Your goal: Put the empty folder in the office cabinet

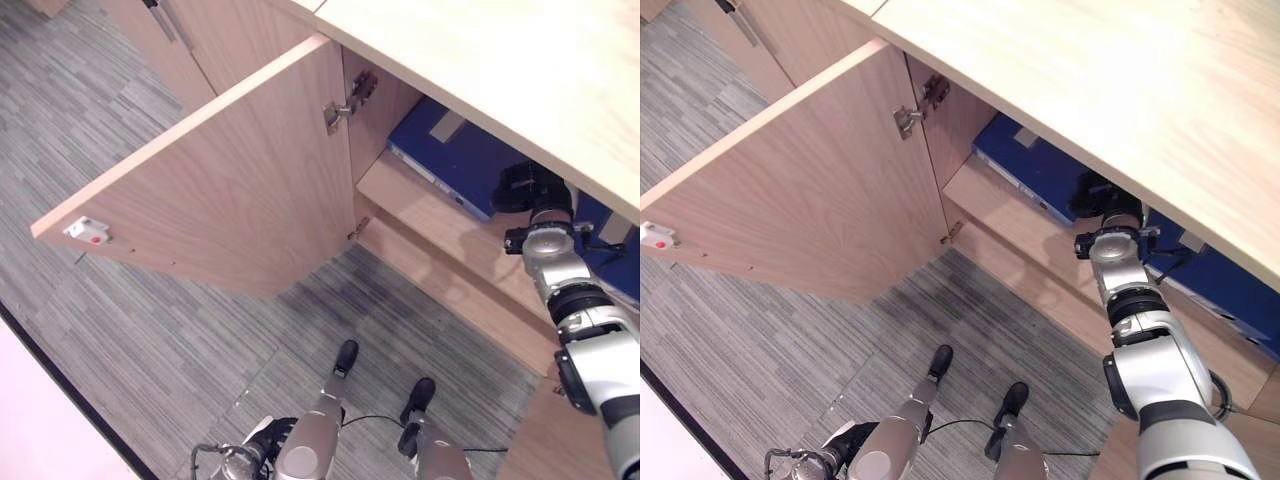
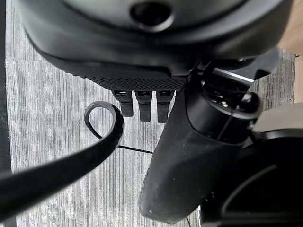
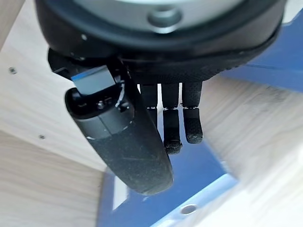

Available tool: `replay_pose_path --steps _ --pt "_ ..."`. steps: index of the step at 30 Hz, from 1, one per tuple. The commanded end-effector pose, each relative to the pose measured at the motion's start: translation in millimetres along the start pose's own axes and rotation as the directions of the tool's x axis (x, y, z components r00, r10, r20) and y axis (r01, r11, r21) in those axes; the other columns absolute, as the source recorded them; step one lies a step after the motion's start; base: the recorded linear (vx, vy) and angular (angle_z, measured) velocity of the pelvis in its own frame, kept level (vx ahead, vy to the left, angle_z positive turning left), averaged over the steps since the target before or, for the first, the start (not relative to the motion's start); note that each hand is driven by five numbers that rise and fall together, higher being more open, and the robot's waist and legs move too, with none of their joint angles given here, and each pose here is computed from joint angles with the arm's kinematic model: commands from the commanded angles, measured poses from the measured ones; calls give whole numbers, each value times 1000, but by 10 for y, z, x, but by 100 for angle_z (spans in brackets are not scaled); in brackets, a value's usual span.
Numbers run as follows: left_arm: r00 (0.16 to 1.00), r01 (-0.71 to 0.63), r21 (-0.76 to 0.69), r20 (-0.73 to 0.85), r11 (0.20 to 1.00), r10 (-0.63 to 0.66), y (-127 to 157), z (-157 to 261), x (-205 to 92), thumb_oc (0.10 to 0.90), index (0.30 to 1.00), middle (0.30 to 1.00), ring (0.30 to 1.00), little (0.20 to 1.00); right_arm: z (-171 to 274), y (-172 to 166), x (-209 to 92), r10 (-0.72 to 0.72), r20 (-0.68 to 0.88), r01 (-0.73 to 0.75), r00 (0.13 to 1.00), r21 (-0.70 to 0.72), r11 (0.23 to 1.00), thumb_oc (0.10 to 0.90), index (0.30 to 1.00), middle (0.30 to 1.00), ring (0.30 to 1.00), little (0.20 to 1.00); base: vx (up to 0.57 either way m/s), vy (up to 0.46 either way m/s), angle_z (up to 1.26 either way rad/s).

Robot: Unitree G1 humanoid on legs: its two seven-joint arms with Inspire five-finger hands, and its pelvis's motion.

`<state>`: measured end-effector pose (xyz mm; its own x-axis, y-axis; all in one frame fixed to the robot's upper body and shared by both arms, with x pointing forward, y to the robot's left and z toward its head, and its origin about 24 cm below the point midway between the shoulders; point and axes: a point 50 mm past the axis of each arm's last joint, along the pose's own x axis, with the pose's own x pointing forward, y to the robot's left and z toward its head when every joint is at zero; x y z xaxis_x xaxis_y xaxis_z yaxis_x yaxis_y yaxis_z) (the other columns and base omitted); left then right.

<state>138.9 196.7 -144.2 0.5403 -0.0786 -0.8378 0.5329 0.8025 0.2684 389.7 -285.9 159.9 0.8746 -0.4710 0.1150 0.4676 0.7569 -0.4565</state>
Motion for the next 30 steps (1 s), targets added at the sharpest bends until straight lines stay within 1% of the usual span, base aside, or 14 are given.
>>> replay_pose_path --steps 1,9,18,21,23,26,29,30 --pt "991 50 -48 130 998 -43 -118 293 48 800 900 900 900 900 538 -346 129 -122 186 115 975 46 992 400 300 300 300 300 0 0 0" --pt "988 56 -38 143 998 -50 -124 332 52 800 900 900 900 900 464 -425 143 -143 162 142 976 14 990 400 300 300 300 300 -6 -4 0" --pt "985 55 -31 164 998 -49 -103 384 56 800 900 900 900 900 457 -611 179 -183 157 191 971 -36 981 400 300 300 300 300 -19 -2 1" --pt "983 62 -22 172 998 -58 -103 394 51 800 900 900 900 900 535 -814 217 -233 160 246 959 -61 967 400 300 300 300 300 -35 -4 -4" --pt "983 64 -20 173 998 -60 -106 392 49 800 900 900 900 900 557 -852 222 -242 164 255 956 -65 965 400 300 300 300 300 -17 -2 -6" --pt "982 69 -24 176 997 -64 -104 391 44 800 900 900 900 900 676 -1019 239 -279 188 297 942 -71 952 400 300 300 300 300 0 0 0" --pt "982 71 -28 177 997 -65 -110 392 43 800 900 900 900 900 729 -1084 243 -297 197 314 934 -60 948 400 300 300 300 300 3 -8 -4" --pt "982 71 -32 176 997 -64 -104 390 43 800 900 900 900 900 786 -1174 245 -318 206 337 925 -60 940 400 300 300 300 300 7 -19 -4"
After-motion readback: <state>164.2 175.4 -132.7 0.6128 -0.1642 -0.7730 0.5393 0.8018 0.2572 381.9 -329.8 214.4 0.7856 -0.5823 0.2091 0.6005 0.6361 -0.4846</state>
